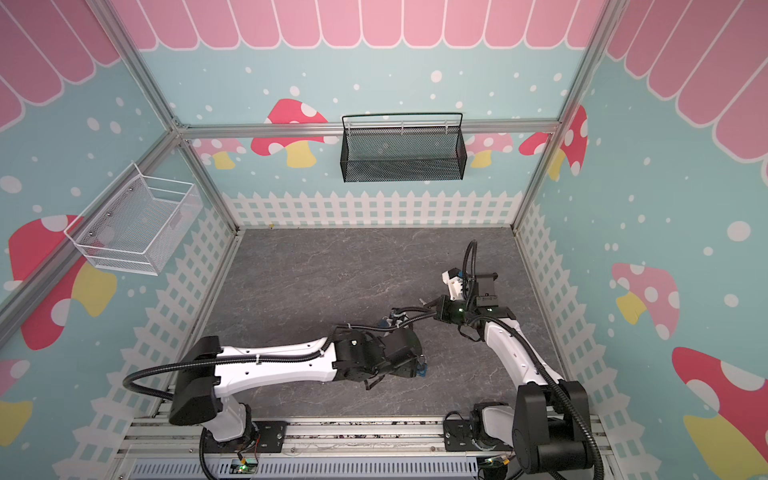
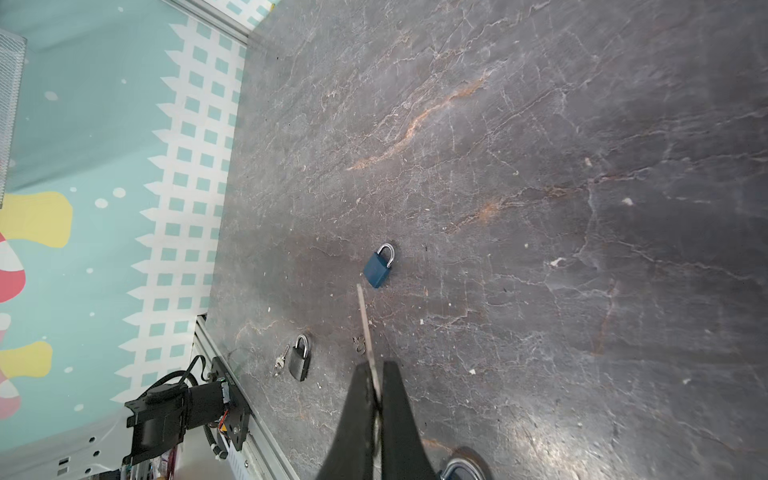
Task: Unlock with the key
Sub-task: 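Lower the left gripper over a blue padlock while the right gripper holds the key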
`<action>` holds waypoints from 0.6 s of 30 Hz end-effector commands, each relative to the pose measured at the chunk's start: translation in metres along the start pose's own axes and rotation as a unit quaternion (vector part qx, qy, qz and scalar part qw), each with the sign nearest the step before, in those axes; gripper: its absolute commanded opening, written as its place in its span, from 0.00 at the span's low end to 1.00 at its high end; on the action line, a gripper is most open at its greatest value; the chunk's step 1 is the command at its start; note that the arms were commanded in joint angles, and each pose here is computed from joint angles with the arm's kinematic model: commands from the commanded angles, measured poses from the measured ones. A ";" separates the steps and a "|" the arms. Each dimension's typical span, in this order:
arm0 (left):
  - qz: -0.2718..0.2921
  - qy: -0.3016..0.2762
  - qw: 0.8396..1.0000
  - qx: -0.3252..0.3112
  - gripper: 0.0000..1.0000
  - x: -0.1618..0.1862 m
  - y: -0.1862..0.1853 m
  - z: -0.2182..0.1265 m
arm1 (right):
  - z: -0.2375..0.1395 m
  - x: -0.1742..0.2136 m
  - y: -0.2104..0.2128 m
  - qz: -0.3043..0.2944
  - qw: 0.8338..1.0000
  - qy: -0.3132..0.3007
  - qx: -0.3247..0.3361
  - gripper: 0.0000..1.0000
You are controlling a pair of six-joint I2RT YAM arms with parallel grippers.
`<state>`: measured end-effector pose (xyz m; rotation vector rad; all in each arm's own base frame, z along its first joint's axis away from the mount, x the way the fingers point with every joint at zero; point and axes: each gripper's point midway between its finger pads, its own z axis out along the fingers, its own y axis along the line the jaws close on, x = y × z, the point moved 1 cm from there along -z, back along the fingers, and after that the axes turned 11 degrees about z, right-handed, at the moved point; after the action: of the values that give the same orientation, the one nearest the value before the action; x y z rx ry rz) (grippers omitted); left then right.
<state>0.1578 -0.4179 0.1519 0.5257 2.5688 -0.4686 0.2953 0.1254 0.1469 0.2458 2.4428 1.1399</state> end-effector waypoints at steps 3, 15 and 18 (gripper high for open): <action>0.005 0.052 0.998 -0.045 0.69 0.018 0.000 0.028 | -0.005 -0.005 -0.006 0.000 0.999 -0.040 -0.002 0.00; 0.009 0.122 0.991 -0.060 0.73 0.034 -0.010 0.082 | -0.001 -0.010 -0.033 0.039 0.997 -0.069 0.012 0.00; 0.004 0.123 0.990 -0.072 0.72 0.034 -0.005 0.088 | 0.001 -0.009 -0.042 0.048 0.997 -0.065 0.016 0.00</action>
<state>0.1580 -0.4537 0.0663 0.6038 2.7693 -0.2583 0.3008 0.1007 0.1236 0.4130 2.3695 1.0916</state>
